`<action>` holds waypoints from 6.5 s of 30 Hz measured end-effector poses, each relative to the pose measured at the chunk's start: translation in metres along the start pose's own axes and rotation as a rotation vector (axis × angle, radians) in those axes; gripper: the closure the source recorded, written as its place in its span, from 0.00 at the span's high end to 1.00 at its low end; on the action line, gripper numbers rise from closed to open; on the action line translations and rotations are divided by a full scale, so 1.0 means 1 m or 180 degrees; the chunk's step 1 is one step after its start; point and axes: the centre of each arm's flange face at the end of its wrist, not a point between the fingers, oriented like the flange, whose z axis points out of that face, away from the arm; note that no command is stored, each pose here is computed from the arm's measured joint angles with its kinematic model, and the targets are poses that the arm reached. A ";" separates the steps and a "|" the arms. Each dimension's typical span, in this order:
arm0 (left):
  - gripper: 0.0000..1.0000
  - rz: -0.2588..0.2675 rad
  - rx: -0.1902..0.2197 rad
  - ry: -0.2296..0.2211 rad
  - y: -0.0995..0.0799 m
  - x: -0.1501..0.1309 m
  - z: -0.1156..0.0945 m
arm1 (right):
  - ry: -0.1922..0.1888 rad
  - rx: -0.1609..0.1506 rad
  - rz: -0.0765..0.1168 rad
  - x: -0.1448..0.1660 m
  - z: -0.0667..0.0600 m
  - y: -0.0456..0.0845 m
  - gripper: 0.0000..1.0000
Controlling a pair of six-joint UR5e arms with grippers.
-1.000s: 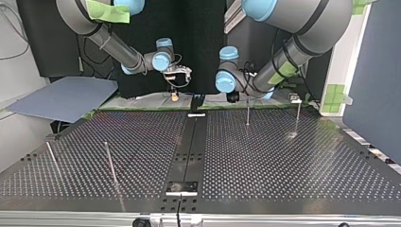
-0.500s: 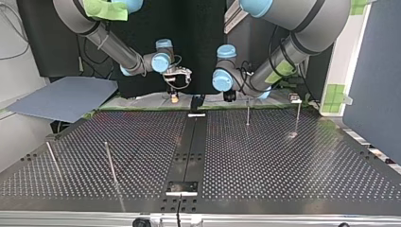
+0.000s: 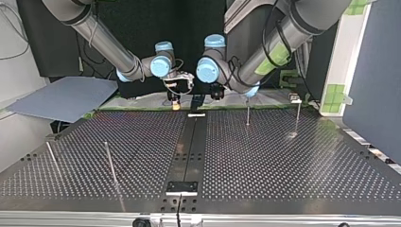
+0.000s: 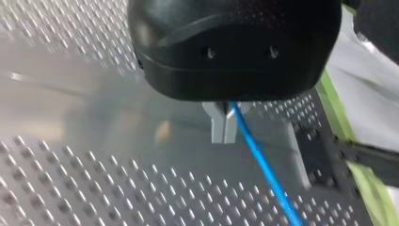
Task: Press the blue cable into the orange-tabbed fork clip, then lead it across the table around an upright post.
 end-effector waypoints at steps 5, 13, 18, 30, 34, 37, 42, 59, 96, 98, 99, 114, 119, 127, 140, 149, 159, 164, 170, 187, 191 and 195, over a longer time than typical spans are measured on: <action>0.00 -0.0009 0.0001 -0.0026 -0.001 -0.013 -0.023 | -0.0050 -0.0025 0.0001 0.026 -0.013 -0.001 0.00; 0.00 -0.0061 0.0015 -0.0097 0.005 -0.036 -0.046 | -0.0064 0.0007 0.0001 0.071 -0.028 -0.004 0.00; 0.00 -0.0135 0.0016 -0.0178 0.009 -0.055 -0.059 | -0.0071 0.0019 0.0018 0.097 -0.037 -0.001 0.00; 0.00 -0.0364 -0.0016 -0.0476 0.019 -0.111 -0.089 | 0.0042 -0.0029 0.0120 0.169 -0.058 0.015 0.00; 0.00 -0.0444 0.0037 -0.0610 0.020 -0.130 -0.098 | 0.0195 -0.0037 0.0144 0.201 -0.064 0.019 0.00; 0.00 -0.0492 0.0107 -0.0720 0.020 -0.147 -0.106 | 0.0307 -0.0028 0.0137 0.229 -0.070 0.019 0.00; 0.00 -0.0575 0.0175 -0.0891 0.021 -0.176 -0.120 | 0.0456 -0.0026 0.0140 0.265 -0.080 0.021 0.00; 0.00 -0.0748 0.0298 -0.1279 0.017 -0.271 -0.162 | 0.1005 -0.0177 0.0220 0.395 -0.127 0.052 0.00; 0.00 -0.0436 0.0735 -0.0986 -0.080 -0.303 -0.166 | 0.1358 -0.0934 0.0372 0.485 -0.217 0.194 0.00; 0.00 -0.0418 0.0739 -0.0956 -0.084 -0.304 -0.165 | 0.1299 -0.0946 0.0379 0.474 -0.213 0.196 0.00; 0.00 -0.0409 0.0741 -0.0937 -0.086 -0.304 -0.164 | 0.1276 -0.0948 0.0383 0.470 -0.211 0.197 0.00; 0.00 -0.0394 0.0802 -0.0808 -0.120 -0.309 -0.155 | 0.1160 -0.1006 0.0479 0.448 -0.195 0.219 0.00; 0.00 -0.0473 0.0829 -0.0877 -0.126 -0.321 -0.149 | 0.1150 -0.1059 0.0494 0.445 -0.193 0.231 0.00; 0.00 -0.0481 0.0884 -0.0858 -0.138 -0.325 -0.136 | 0.1138 -0.1086 0.0557 0.439 -0.187 0.250 0.00; 0.00 -0.0460 0.0935 -0.0717 -0.162 -0.313 -0.101 | 0.1048 -0.1154 0.0595 0.419 -0.169 0.273 0.00; 0.00 -0.0544 0.1026 -0.0665 -0.177 -0.308 -0.083 | 0.0984 -0.1218 0.0623 0.402 -0.156 0.288 0.00; 0.00 -0.0803 0.1193 -0.1013 -0.183 -0.351 -0.090 | 0.0980 -0.1260 0.0700 0.391 -0.147 0.301 0.00; 0.00 -0.0911 0.1256 -0.1198 -0.185 -0.375 -0.097 | 0.0941 -0.1256 0.0707 0.384 -0.142 0.301 0.00; 0.00 -0.1027 0.1321 -0.1395 -0.186 -0.399 -0.106 | 0.0912 -0.1240 0.0746 0.378 -0.138 0.300 0.00; 0.00 -0.0946 0.1353 -0.1288 -0.188 -0.354 -0.073 | 0.1019 -0.1257 0.0783 0.365 -0.121 0.312 0.00; 0.00 -0.0882 0.1335 -0.1177 -0.186 -0.335 -0.060 | 0.1013 -0.1255 0.0783 0.355 -0.112 0.314 0.00; 0.00 -0.0825 0.1316 -0.1080 -0.188 -0.315 -0.043 | 0.0982 -0.1240 0.0784 0.344 -0.103 0.313 0.00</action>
